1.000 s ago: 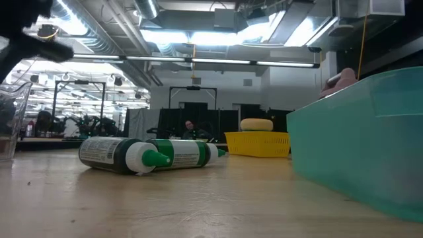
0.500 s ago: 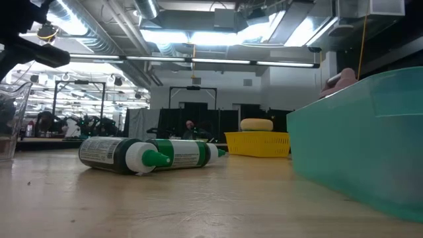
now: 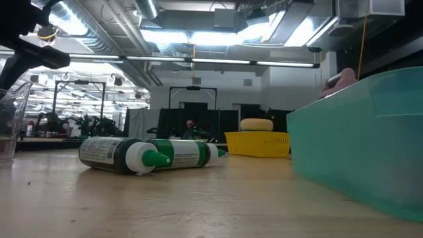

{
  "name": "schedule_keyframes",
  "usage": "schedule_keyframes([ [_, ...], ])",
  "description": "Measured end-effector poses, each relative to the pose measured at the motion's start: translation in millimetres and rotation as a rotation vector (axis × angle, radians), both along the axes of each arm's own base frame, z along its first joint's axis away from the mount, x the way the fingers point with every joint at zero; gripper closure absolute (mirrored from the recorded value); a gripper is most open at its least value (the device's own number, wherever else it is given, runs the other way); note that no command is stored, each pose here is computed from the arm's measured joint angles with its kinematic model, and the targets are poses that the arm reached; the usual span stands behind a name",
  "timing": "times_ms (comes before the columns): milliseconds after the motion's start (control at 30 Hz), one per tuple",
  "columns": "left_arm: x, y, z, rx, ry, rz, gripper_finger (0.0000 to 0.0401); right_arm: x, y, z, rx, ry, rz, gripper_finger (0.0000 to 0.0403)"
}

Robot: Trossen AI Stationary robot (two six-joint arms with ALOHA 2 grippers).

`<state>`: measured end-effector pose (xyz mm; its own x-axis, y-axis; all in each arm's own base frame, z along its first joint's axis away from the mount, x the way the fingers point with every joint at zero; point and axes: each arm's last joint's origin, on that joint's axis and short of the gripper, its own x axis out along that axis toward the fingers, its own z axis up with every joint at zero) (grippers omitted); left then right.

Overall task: Pick & Place Food Item
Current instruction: Put the yellow food coloring bottle into the transparent bin, then put the top green food coloring bottle into the transparent bin

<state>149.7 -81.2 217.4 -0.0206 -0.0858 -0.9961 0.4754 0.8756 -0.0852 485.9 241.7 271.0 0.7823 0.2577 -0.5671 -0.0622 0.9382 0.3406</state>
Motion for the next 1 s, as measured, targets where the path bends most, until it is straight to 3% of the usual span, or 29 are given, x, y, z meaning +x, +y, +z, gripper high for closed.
schedule_keyframes([
  [667, 13, -8, 38, -0.040, -0.133, 0.005, 0.0176, -2, 5, 0, 0.003, 0.002, 0.012, 0.0143],
  [1000, 24, -30, 84, -0.010, -0.463, -0.049, 0.0176, -4, 9, 0, 0.000, 0.000, 0.017, 0.0143],
])
